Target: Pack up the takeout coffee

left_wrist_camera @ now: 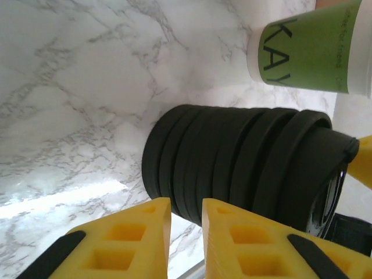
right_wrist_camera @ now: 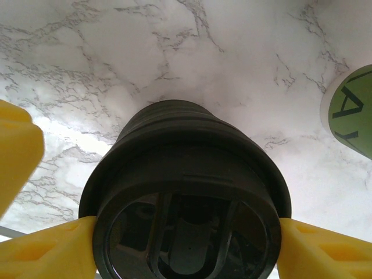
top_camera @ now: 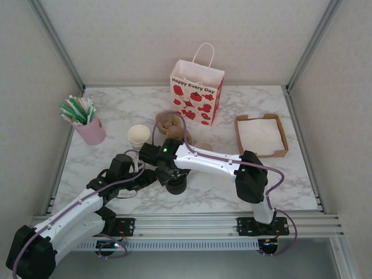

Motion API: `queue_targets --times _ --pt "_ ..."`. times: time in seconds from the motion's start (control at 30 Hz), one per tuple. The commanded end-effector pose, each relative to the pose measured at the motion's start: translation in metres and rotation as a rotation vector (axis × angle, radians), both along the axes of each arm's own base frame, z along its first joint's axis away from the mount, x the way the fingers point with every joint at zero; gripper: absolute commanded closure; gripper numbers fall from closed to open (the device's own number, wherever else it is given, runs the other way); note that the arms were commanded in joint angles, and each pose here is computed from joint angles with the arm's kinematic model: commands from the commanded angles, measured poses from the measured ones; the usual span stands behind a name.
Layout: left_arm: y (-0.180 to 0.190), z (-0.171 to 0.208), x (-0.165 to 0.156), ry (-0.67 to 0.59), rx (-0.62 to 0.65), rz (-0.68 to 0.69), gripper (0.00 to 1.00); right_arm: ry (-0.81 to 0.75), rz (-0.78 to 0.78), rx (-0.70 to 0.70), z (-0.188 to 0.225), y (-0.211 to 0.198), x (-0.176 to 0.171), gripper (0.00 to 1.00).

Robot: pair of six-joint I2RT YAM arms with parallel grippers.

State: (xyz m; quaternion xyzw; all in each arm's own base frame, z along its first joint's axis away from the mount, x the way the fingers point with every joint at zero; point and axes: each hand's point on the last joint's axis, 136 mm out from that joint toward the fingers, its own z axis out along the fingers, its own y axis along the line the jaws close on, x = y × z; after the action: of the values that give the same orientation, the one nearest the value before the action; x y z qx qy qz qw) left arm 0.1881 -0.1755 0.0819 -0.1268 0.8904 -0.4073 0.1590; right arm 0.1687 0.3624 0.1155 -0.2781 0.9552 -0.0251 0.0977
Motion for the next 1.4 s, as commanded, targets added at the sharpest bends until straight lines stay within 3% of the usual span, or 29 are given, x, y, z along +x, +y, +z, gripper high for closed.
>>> queue_targets --times 0.0,0.73,1.37 --pt "-0.014 0.007 -0.001 -0.016 -0.113 -0.036 0.79 -0.005 -0.021 0.038 0.009 -0.001 -0.002 0.26" --pt "-0.025 0.003 -0.012 0.004 -0.242 -0.078 0.75 0.025 -0.039 0.063 0.003 -0.002 -0.001 0.26" --pt "-0.013 0.013 -0.009 -0.018 -0.37 -0.031 0.65 0.038 -0.049 0.077 0.002 -0.004 -0.002 0.26"
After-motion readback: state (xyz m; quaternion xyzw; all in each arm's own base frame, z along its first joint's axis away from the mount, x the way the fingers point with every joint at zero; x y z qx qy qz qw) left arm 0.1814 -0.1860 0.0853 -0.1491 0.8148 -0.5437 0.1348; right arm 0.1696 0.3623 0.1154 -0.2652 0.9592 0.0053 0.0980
